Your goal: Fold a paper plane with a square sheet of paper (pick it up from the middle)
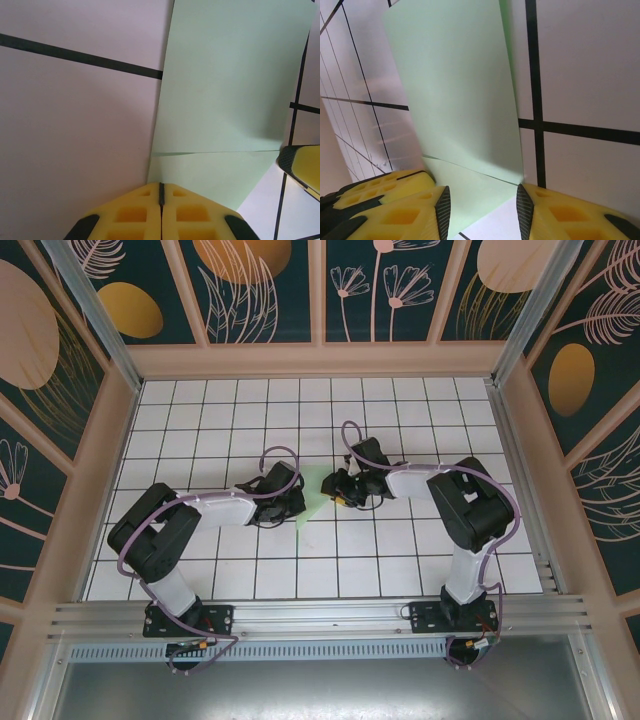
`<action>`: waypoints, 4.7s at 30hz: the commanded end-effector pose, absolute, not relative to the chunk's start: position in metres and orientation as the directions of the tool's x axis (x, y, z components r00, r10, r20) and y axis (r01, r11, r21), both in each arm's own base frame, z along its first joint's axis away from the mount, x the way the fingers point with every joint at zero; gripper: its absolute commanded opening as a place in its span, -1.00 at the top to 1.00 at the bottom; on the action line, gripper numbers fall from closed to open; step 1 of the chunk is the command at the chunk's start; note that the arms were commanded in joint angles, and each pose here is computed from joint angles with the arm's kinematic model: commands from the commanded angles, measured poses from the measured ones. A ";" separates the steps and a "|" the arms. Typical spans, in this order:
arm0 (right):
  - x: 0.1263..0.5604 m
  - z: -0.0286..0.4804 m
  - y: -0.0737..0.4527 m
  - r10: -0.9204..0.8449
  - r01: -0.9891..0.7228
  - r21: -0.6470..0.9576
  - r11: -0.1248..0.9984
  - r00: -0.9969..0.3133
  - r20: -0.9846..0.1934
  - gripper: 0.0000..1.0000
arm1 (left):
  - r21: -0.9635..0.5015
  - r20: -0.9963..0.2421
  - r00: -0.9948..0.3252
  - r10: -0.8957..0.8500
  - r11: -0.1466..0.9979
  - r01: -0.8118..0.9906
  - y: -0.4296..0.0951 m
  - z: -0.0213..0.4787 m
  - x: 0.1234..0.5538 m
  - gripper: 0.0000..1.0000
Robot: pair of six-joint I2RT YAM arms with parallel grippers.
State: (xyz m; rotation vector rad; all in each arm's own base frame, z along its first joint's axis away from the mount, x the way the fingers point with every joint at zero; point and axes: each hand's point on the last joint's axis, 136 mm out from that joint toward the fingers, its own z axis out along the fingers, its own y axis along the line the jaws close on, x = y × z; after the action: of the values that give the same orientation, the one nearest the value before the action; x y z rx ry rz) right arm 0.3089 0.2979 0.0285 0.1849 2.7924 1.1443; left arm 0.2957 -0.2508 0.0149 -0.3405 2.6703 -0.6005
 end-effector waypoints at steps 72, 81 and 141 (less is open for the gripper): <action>0.339 0.107 0.265 0.417 0.187 0.692 0.698 -0.891 -0.180 1.00 | -0.503 -0.679 -0.676 -0.288 0.853 0.142 -0.212 0.163 0.328 -0.92; 0.334 0.072 0.262 0.537 0.406 0.644 0.649 -0.844 -0.009 1.00 | -0.490 -0.799 -0.578 -0.167 0.737 0.465 -0.253 0.164 0.318 -0.96; 0.311 0.048 0.259 0.574 0.641 0.507 0.576 -0.759 0.308 0.65 | -0.140 -0.859 -0.379 0.345 0.552 0.822 -0.350 0.035 0.296 0.55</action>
State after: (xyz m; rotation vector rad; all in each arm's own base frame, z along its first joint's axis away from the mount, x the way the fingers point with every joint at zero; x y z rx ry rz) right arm 0.3065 0.2607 0.0428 1.1139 2.8807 1.0009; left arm 0.2965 -0.3431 0.0332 0.9178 1.9839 -0.7123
